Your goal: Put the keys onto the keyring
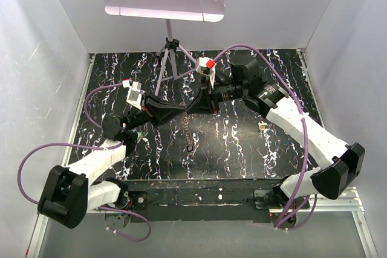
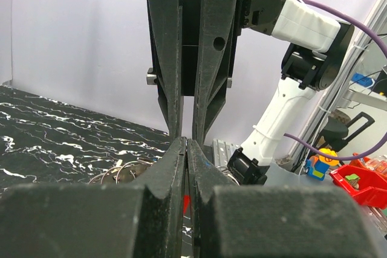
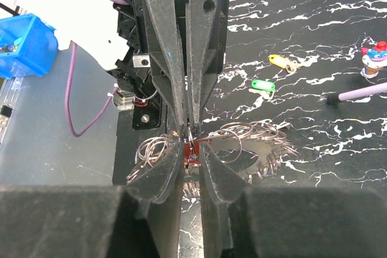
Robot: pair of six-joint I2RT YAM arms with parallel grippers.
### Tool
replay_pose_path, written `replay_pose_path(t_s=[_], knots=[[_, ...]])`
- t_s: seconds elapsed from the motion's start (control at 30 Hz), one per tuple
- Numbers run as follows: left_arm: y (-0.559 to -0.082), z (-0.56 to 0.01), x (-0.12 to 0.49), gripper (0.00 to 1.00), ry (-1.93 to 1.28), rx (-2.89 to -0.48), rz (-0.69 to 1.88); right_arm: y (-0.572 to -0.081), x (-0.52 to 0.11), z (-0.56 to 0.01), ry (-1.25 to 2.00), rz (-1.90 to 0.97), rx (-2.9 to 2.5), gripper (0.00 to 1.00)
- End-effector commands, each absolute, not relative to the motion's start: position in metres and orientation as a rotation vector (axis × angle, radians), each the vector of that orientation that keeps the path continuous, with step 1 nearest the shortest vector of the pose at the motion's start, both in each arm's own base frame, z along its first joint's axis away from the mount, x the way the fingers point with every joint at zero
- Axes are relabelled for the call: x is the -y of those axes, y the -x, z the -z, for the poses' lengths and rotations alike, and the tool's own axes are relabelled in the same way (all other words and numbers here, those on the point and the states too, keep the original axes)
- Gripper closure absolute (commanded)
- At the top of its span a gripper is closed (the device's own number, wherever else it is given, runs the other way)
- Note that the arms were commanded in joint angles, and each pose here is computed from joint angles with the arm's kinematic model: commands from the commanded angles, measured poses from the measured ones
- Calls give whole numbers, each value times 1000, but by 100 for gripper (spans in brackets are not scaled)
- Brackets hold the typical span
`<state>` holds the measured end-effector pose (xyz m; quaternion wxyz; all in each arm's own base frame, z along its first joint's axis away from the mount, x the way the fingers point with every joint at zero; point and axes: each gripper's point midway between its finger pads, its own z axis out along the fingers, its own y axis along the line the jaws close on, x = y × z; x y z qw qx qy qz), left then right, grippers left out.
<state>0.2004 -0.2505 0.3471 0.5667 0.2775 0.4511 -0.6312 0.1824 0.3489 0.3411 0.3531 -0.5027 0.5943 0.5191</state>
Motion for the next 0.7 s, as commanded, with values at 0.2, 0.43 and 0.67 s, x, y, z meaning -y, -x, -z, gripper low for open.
replay_pose_path(t_s=[0.2, 0.43, 0.67], knots=[[-174, -385, 237, 100, -689, -819, 1419, -173, -354, -359, 1366, -1370, -1408, 99], [-180, -374, 240, 95, -679, -920, 1431, -168, -340, -354, 1459, -1262, -1370, 99], [-188, -340, 239, 19, -694, -1295, 1390, -162, -296, -316, 1759, -971, -1383, 99]])
